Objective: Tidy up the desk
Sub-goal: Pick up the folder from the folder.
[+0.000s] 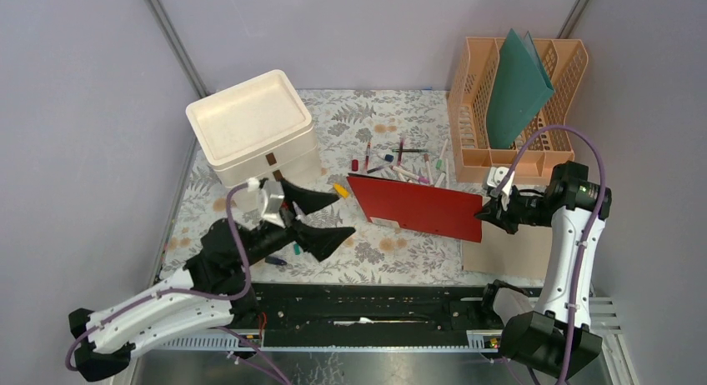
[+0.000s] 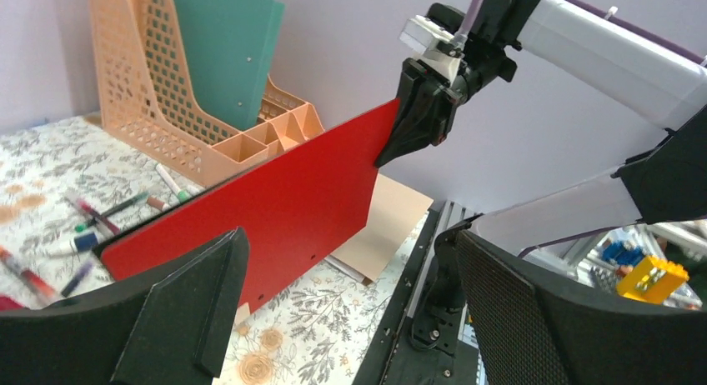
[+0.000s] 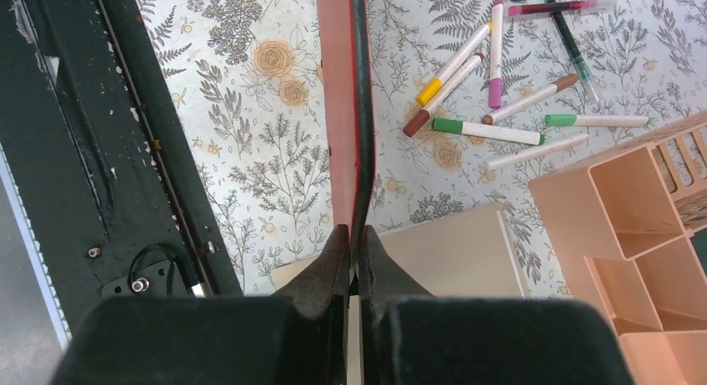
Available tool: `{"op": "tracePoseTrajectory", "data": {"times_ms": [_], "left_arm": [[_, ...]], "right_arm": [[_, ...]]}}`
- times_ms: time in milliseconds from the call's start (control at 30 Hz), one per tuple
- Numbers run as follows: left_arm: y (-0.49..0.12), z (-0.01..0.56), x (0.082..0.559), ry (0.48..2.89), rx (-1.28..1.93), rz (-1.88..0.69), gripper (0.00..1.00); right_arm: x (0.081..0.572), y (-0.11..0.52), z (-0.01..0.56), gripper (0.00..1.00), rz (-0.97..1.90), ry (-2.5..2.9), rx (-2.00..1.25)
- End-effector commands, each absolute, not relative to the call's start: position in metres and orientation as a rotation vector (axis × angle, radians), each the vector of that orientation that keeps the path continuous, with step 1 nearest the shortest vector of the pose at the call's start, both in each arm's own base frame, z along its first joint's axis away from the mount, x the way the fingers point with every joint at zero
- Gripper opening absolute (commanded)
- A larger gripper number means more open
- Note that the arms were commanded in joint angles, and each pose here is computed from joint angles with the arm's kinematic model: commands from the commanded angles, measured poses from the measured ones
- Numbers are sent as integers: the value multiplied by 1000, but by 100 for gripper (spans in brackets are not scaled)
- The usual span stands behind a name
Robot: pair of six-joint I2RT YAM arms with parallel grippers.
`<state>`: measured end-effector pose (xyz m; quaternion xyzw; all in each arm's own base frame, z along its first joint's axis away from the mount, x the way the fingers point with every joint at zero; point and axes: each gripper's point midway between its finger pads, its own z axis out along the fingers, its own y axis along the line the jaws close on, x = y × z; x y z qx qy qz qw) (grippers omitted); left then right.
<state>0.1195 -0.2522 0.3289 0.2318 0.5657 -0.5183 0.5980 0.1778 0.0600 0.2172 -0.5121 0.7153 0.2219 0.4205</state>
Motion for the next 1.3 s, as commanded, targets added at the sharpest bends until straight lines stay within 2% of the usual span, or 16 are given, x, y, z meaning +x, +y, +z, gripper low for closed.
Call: {"op": "tracePoseTrajectory", "data": {"times_ms": [0, 133, 433, 800, 1067, 1267], "left_arm": [[-289, 336, 118, 1354, 813, -1139, 99], [-325, 345, 124, 1290, 1051, -1058, 99], [-387, 315, 141, 1163, 1494, -812, 99], [-416, 315, 177, 1115, 1556, -631, 99], [-419, 340, 167, 1011, 1526, -721, 98], [-426, 316, 191, 1093, 1568, -690, 95]], "right_arm": [[175, 60, 228, 0, 541, 1806, -1269], [174, 61, 232, 0, 527, 1795, -1265], [172, 63, 230, 0, 546, 1793, -1257], [171, 65, 228, 0, 551, 1785, -1259], [170, 65, 226, 0, 553, 1784, -1262], [170, 66, 229, 0, 545, 1777, -1262]]}}
